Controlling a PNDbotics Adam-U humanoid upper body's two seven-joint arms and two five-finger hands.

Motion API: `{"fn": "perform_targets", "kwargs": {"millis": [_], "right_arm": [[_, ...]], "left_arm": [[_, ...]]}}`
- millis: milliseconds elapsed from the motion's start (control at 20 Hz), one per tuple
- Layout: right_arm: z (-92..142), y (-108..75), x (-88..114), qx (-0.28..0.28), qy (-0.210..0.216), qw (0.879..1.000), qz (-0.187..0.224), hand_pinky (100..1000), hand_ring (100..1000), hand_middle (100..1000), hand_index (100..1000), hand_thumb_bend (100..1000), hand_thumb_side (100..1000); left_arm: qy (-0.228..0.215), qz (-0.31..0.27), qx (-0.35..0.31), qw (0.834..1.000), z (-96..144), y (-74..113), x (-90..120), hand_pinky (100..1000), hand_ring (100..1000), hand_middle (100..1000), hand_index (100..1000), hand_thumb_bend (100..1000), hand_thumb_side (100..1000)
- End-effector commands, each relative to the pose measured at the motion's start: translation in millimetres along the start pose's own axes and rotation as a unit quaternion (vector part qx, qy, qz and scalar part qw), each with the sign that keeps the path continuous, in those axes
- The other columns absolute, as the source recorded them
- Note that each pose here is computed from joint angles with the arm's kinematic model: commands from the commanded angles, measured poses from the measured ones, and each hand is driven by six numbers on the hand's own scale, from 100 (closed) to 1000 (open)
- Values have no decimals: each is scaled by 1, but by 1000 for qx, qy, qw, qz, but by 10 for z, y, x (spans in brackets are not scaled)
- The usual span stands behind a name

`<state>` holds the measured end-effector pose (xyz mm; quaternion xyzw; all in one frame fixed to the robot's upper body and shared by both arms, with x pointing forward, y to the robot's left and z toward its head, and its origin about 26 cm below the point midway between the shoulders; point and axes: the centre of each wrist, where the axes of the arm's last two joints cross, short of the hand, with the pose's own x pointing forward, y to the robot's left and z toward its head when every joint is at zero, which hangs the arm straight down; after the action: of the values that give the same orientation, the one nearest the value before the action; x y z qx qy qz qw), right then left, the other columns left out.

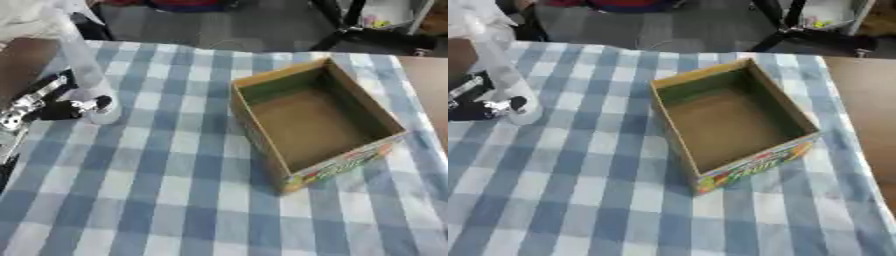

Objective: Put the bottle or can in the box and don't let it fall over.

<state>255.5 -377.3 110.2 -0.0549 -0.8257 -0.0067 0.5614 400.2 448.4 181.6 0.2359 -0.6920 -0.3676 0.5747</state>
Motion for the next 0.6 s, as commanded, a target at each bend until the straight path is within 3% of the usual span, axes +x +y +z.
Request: {"fn": "perform_targets", "kwargs": {"millis": [50,600], "right_arm": [[-18,-40,51,1,-4,1000,12,833,973,1000,1000,100,751],[-19,-40,48,1,-2,1000,13,833,972,1000,1000,100,749]], "left_arm": [[-3,-12,13,1000,17,138,54,1000,894,959,981,469,553],[4,4,36,999,-4,150,88,1000,873,928,892,387,437]]}}
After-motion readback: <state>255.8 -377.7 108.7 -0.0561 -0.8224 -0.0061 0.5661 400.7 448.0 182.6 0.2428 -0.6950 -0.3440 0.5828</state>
